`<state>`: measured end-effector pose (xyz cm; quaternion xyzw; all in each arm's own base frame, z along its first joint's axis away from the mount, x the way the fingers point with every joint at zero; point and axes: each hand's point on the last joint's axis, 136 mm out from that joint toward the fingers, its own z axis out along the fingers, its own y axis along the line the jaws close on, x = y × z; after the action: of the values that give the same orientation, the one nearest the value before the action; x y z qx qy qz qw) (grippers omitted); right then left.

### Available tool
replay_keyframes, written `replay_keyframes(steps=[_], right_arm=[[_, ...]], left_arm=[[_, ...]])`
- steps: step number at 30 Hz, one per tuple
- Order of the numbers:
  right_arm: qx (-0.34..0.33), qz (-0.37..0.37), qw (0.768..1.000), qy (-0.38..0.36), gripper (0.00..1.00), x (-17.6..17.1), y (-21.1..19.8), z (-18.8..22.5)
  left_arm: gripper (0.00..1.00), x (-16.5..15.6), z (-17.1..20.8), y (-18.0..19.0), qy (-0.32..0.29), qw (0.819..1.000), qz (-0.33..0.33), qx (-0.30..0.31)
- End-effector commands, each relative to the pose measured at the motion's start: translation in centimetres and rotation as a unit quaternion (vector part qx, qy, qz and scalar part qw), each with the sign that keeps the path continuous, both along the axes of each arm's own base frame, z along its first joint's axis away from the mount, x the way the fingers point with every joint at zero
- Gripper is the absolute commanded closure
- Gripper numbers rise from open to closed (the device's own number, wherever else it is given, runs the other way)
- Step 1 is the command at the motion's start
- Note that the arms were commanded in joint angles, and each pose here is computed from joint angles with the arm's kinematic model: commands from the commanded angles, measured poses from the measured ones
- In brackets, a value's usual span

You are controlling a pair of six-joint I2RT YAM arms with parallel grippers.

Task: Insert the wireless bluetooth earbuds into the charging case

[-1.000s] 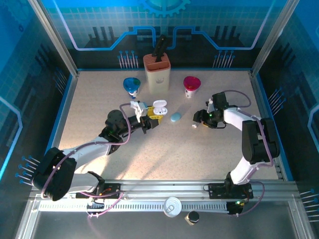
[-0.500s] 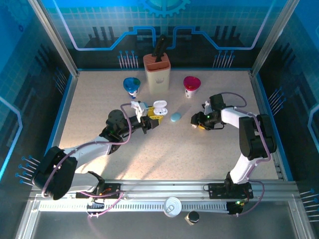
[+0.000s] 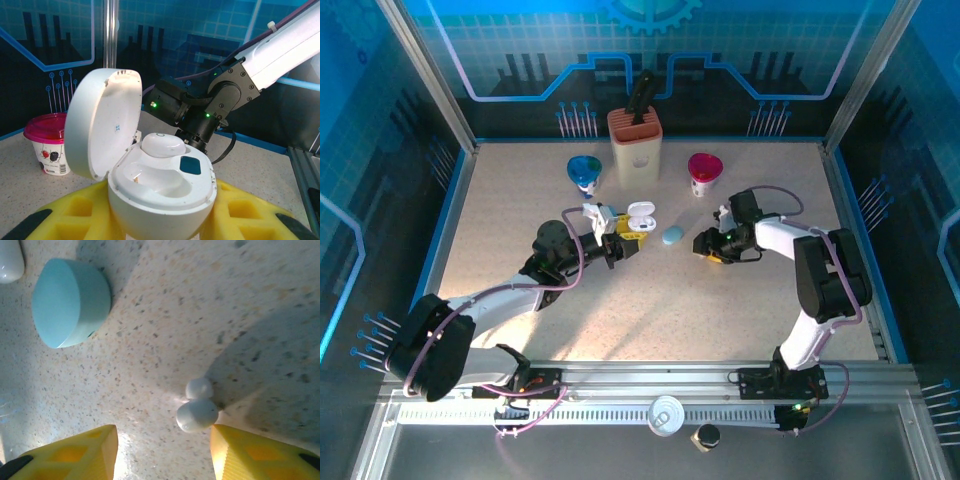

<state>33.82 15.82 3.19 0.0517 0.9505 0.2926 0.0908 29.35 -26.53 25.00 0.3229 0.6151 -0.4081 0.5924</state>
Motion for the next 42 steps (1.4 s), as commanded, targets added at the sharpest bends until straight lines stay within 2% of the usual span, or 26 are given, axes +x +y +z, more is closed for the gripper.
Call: replay_keyframes(steps=[1, 8, 13, 17, 27, 34, 42], right_arm=[[0.02, 0.014, 1.0, -0.009, 0.49, 0.2, 1.6, 1.2], [0.032, 0.037, 0.998, -0.03, 0.49, 0.3, 2.7, 2.8], [-0.029, 0.039, 0.997, -0.058, 0.48, 0.6, 0.9, 3.7], [-0.055, 0.036, 0.997, -0.05, 0.43, 1.7, -0.4, 3.4], [-0.026, 0.054, 0.998, -0.008, 0.43, 4.0, 0.5, 1.3], [-0.018, 0.065, 0.998, 0.02, 0.44, 2.6, 0.6, -0.5], [-0.01, 0.063, 0.998, 0.021, 0.45, 1.2, 0.6, -0.4]], left_arm=[[0.68, -0.2, -0.5, -0.1, 0.0, 1.0, 0.0, 0.001], [0.68, -0.2, -0.5, -0.1, 0.0, 1.0, 0.0, -0.001], [0.68, -0.3, -0.7, 0.1, 0.001, 1.0, 0.003, -0.001], [0.68, -0.4, -0.7, 0.0, 0.0, 1.0, 0.001, -0.002], [0.68, -0.6, -0.6, 0.3, -0.001, 1.0, 0.006, -0.003], [0.68, -0.7, -0.7, 0.4, 0.001, 1.0, 0.005, 0.0], [0.68, -0.6, -0.6, 0.2, 0.001, 1.0, 0.001, 0.0]])
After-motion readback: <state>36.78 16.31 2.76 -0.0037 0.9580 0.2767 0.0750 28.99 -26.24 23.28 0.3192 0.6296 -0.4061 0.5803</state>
